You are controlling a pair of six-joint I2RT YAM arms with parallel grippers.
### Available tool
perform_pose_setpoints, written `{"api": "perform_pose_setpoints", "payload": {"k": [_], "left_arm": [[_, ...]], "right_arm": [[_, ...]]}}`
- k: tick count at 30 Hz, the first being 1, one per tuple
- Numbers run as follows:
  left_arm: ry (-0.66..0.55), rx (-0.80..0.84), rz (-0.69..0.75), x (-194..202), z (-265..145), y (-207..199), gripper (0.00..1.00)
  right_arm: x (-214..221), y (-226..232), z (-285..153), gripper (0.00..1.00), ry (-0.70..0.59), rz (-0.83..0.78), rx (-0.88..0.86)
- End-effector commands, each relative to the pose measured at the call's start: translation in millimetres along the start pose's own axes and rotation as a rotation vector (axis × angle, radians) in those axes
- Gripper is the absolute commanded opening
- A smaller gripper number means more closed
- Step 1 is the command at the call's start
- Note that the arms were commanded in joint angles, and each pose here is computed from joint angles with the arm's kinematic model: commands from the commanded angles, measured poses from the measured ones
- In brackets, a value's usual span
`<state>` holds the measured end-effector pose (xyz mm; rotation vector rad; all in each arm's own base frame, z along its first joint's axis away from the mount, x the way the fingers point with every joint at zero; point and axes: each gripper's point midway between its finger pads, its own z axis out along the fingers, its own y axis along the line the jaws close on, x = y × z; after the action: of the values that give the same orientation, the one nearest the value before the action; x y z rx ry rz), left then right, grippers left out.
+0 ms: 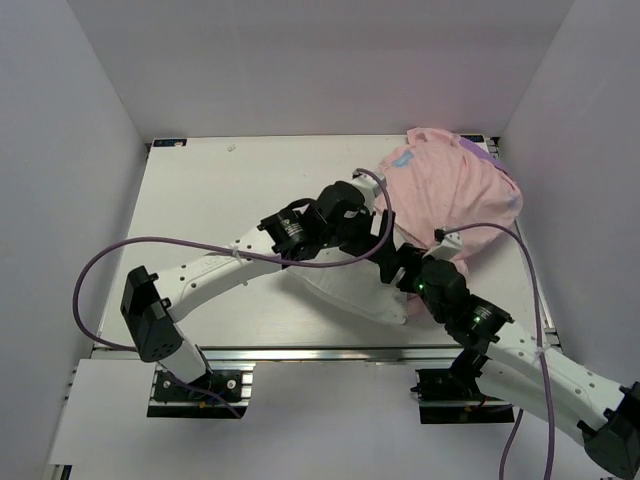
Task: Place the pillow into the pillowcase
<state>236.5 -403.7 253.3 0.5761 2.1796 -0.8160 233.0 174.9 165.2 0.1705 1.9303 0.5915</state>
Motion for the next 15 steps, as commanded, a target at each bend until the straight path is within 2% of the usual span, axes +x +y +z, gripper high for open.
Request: {"api": "perform_pose_setpoints", "payload": {"k": [1, 3, 5, 8, 11, 12, 15], "left_arm": [[0.079, 0.170, 0.069, 13, -33, -42, 0.98], [0.035, 0.152, 0.080, 1, -46, -40, 0.98], [-0.026, 0.067, 0.075, -13, -53, -26, 0.98], [-0.117, -0.050, 0.040, -37, -66, 2, 0.98], [-0.143, -0.118, -0.066, -59, -69, 50, 0.98], [-0.164, -0.173, -0.121, -70, -71, 83, 0.98], [-0.171, -0.265, -0.169, -78, -67, 129, 0.98]], "right_arm": [[5, -29, -20, 0.89, 0.073, 0.080, 0.161], [-9, -21, -32, 0.89, 0.087, 0.069, 0.156], [-8, -24, -44, 0.89, 0.150, 0.013, 0.173], [-20, -5, -57, 0.89, 0.217, -0.057, 0.111], [-29, 8, -68, 0.90, 0.294, -0.170, 0.069], [-38, 7, -72, 0.89, 0.302, -0.220, 0.091], [-59, 8, -73, 0.89, 0.262, -0.283, 0.113]]}}
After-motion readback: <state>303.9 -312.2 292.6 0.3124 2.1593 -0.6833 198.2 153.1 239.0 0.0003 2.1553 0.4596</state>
